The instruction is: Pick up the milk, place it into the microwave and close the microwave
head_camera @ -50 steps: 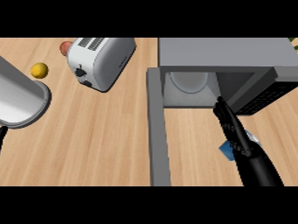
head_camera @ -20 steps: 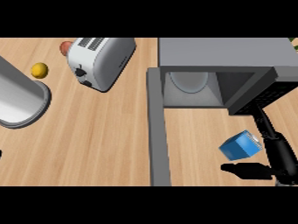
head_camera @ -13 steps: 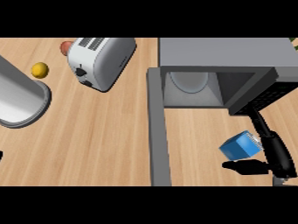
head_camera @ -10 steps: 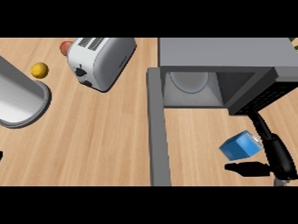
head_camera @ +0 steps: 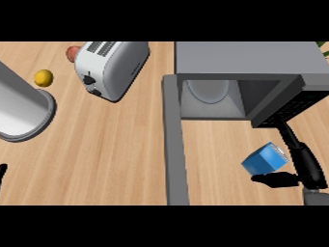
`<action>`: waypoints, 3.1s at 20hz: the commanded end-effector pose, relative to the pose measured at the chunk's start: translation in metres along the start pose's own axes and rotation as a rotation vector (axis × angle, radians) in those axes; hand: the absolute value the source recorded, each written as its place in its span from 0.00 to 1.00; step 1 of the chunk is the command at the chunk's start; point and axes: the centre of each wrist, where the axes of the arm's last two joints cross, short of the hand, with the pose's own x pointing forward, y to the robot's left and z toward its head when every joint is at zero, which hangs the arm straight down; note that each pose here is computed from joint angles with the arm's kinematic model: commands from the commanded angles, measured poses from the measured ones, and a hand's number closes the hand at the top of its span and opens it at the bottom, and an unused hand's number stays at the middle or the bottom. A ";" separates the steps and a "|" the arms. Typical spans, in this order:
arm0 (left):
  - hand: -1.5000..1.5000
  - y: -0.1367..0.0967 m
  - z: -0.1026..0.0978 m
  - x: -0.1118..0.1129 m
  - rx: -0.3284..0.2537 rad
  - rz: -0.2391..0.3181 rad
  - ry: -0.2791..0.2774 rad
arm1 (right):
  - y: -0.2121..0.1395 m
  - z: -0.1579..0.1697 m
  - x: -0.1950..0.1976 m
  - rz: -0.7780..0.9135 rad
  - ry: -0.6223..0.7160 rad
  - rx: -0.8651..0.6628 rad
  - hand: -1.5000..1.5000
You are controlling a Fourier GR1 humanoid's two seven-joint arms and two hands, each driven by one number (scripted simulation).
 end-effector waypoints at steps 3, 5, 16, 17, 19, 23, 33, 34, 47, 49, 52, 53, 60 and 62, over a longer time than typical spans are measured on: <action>0.00 -0.010 0.009 0.001 -0.006 0.003 0.006 | -0.011 0.030 -0.035 -0.077 0.081 0.037 0.00; 0.00 0.000 0.004 0.013 -0.004 0.009 0.002 | -0.009 -0.008 -0.026 -0.103 0.092 0.067 0.00; 0.00 0.013 -0.001 -0.006 -0.010 0.016 0.006 | 0.000 -0.003 -0.044 -0.124 0.040 0.022 0.00; 0.00 0.003 0.005 -0.002 -0.004 0.003 0.002 | 0.007 0.012 -0.053 -0.172 0.036 0.038 0.00; 0.00 -0.002 0.006 0.007 -0.020 0.018 0.002 | 0.023 -0.009 -0.048 -0.229 0.027 0.009 0.00; 0.00 0.014 0.002 -0.008 -0.012 0.014 -0.002 | 0.033 -0.014 -0.052 -0.318 0.018 0.038 1.00; 0.00 0.011 0.010 0.009 0.001 -0.008 -0.001 | 0.040 -0.021 -0.044 -0.497 -0.077 -0.094 1.00; 0.00 0.016 0.019 -0.010 0.012 0.007 0.012 | 0.039 -0.022 -0.038 -0.523 -0.121 -0.125 1.00; 0.00 0.021 0.028 0.015 0.012 -0.006 -0.005 | 0.091 -0.019 0.007 -0.587 -0.213 0.016 1.00; 0.00 0.016 0.014 0.020 0.010 -0.008 -0.006 | 0.090 -0.014 0.027 -0.554 -0.226 0.011 1.00; 0.00 0.024 0.017 0.013 0.011 -0.004 0.007 | 0.106 -0.004 0.056 -0.581 -0.226 0.019 1.00; 0.00 0.033 0.036 0.010 0.020 0.013 0.004 | 0.081 0.010 0.058 -0.544 -0.238 0.026 1.00; 0.00 0.030 0.028 0.009 0.002 0.019 0.002 | 0.101 0.001 0.110 -0.589 -0.182 -0.025 1.00; 0.00 0.044 0.020 0.004 0.019 0.007 0.007 | 0.112 0.018 0.135 -0.594 -0.167 -0.041 1.00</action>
